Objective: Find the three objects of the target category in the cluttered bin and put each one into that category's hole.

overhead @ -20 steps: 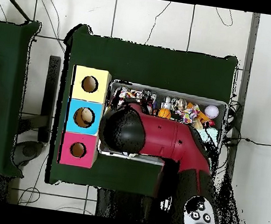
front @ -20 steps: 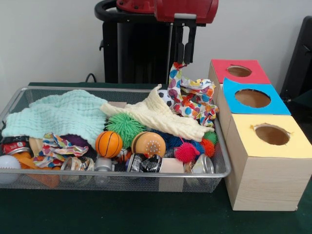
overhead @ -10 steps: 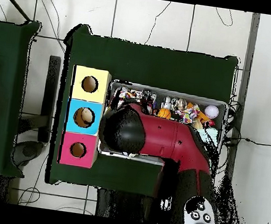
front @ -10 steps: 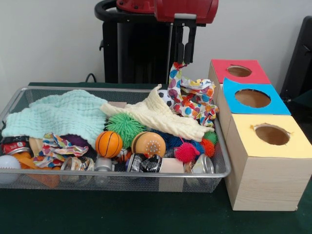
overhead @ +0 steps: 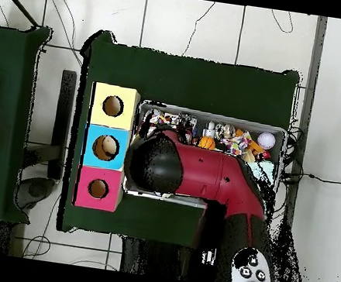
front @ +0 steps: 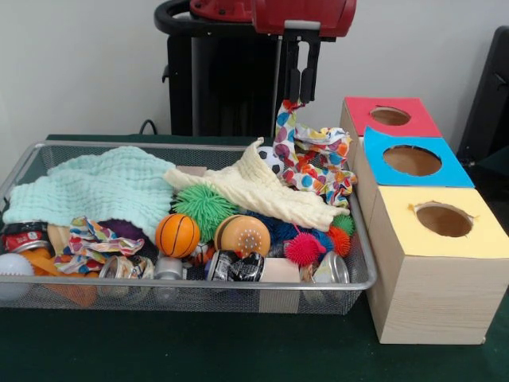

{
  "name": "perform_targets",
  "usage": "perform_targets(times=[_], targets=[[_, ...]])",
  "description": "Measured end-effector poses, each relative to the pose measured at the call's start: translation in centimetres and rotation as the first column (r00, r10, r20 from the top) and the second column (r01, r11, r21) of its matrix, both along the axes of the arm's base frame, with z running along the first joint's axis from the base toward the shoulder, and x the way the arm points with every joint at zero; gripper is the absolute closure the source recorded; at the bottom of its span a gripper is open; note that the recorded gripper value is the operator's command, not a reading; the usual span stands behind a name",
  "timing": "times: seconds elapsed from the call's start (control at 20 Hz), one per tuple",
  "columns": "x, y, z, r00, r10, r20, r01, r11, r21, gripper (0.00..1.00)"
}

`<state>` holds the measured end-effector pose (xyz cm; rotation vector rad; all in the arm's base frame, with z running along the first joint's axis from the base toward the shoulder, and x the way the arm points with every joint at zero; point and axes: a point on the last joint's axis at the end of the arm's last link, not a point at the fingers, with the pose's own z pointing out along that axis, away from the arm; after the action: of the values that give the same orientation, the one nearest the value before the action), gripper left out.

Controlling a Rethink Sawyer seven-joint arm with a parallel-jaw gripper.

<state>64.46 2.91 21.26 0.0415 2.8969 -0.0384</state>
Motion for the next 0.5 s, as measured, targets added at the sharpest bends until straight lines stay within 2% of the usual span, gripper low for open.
perform_targets(times=[0.5], targets=[[-0.14, 0.00, 0.18, 1.0000, 0.000, -0.010, 0.000, 1.0000, 0.000, 1.00]])
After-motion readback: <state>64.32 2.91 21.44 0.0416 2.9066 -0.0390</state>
